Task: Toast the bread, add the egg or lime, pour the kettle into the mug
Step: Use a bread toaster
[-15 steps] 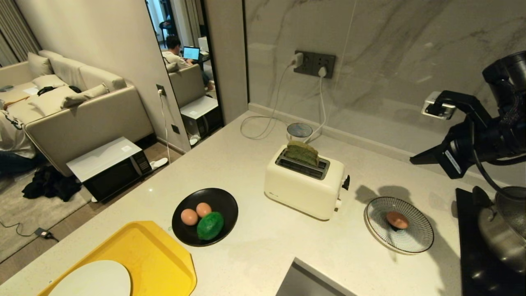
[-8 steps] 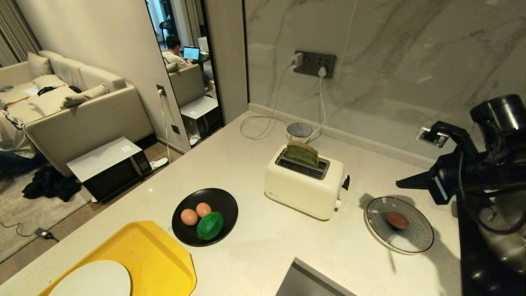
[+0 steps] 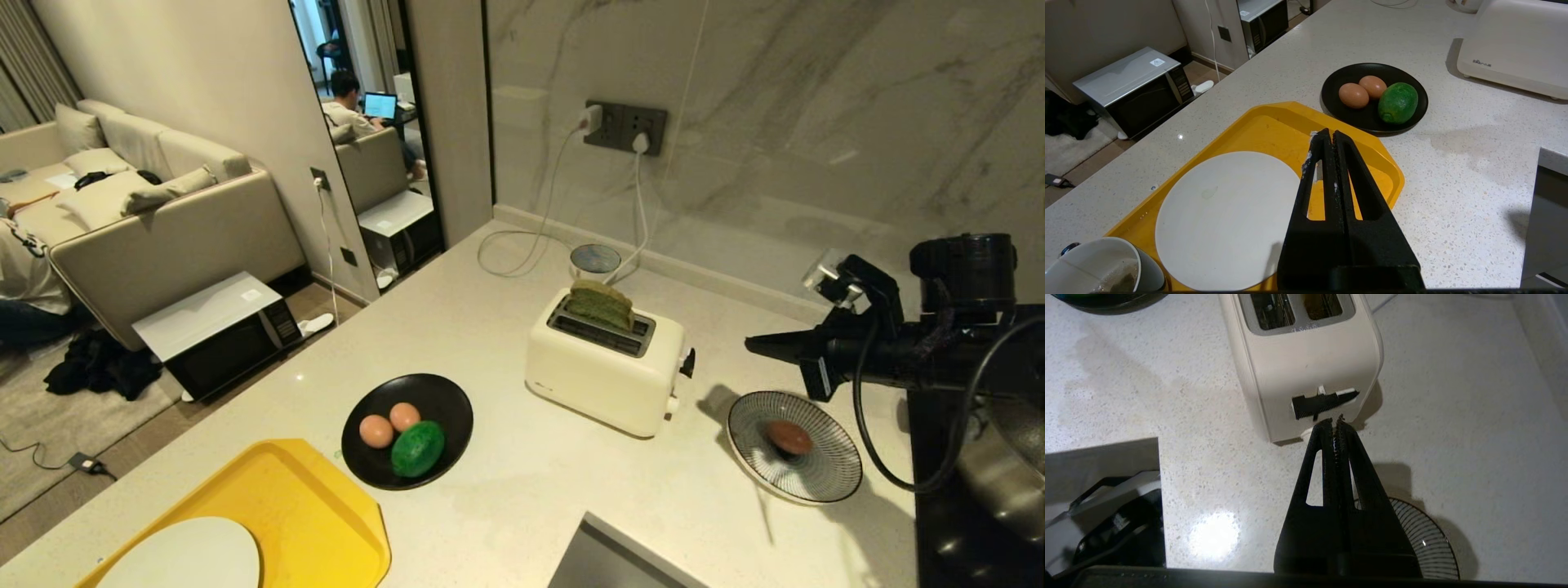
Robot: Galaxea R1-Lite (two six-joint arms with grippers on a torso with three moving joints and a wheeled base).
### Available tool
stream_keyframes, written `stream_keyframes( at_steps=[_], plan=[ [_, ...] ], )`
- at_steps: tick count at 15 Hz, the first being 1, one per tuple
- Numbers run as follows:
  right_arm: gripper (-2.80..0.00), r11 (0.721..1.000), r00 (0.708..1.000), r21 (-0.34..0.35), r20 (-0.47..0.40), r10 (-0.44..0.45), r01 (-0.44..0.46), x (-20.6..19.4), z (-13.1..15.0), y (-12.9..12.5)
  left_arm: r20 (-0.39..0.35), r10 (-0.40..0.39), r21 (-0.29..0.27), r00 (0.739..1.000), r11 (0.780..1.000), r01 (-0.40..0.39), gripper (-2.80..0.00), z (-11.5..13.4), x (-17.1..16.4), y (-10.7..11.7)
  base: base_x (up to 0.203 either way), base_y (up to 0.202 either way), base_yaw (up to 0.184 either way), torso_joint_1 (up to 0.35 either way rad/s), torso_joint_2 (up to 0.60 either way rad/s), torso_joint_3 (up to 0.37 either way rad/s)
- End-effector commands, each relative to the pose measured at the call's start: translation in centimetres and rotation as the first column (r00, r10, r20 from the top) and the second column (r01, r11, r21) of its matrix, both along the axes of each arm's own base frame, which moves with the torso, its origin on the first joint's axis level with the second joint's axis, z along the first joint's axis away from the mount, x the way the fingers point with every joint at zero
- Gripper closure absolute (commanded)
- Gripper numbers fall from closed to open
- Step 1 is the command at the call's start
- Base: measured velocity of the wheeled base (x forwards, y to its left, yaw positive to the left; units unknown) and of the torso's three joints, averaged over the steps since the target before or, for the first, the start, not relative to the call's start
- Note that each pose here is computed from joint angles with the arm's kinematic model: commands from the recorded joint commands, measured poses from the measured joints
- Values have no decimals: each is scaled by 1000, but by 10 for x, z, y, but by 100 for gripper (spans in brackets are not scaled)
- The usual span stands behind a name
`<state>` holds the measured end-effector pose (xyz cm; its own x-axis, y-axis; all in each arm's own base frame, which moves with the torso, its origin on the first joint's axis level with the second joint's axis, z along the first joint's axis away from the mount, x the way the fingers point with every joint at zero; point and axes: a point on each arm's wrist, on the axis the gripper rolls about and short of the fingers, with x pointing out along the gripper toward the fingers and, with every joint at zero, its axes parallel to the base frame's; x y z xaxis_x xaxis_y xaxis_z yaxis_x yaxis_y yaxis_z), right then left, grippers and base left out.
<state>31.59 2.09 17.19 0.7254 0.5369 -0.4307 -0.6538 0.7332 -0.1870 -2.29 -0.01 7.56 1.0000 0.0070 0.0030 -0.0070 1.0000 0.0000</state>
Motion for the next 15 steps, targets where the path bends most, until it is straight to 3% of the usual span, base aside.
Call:
stream_keyframes(
  at_steps=[1,9,15],
  plan=[
    [0,1000,1000,-4,-12,22,-22,16,-9,7,0,1,0,1000,1000,-1,0,0,0,0,0,0,0,0,0,0],
    [0,994,994,-54,-51,93,-96,46,-42,25,0,1,-2,1000,1000,-1,0,0,0,0,0,0,0,0,0,0],
    [0,991,993,-64,-33,114,-116,63,-45,40,0,1,0,1000,1000,-1,0,0,0,0,0,0,0,0,0,0]
  ],
)
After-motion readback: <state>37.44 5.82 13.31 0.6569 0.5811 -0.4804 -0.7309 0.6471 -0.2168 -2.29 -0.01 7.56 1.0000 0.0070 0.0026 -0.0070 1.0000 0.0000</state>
